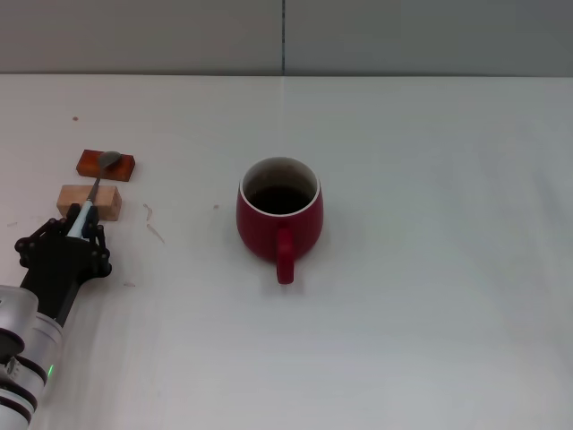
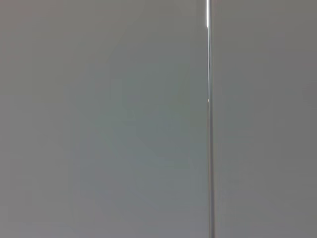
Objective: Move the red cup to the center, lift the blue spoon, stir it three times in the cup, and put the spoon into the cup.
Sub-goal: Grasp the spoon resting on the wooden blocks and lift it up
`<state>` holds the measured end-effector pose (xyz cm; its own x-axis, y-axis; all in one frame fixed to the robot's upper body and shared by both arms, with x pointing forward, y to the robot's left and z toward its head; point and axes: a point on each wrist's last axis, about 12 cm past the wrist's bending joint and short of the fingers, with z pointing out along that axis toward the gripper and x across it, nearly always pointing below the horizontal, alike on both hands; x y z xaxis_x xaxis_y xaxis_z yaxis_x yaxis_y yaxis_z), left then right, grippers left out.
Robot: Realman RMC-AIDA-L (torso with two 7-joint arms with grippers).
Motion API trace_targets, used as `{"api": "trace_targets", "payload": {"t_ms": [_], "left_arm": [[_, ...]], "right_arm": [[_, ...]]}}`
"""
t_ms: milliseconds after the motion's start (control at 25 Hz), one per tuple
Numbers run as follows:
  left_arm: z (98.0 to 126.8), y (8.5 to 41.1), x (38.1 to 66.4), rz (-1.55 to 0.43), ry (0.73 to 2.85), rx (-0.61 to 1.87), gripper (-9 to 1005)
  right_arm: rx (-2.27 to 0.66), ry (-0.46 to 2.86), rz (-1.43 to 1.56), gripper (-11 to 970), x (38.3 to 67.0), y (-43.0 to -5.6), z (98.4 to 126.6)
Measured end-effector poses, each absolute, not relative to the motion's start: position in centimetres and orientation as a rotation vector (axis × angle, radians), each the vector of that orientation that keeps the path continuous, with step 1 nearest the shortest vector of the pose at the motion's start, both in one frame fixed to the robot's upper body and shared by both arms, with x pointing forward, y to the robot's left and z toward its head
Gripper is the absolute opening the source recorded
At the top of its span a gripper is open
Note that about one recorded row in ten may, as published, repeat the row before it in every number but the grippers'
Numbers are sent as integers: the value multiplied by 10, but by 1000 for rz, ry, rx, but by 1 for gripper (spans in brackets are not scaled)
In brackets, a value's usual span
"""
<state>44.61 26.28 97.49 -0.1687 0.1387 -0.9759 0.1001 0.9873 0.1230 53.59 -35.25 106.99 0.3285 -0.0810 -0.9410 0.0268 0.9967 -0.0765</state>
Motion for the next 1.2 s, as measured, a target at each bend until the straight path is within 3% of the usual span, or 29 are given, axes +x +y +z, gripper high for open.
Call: {"api": "trace_targets", "payload": {"t_ms": [1200], "left_arm": [[975,264,447,43,1741,165,165]], "right_arm": [[-40,1236,-67,559,535,-350,1068]]}}
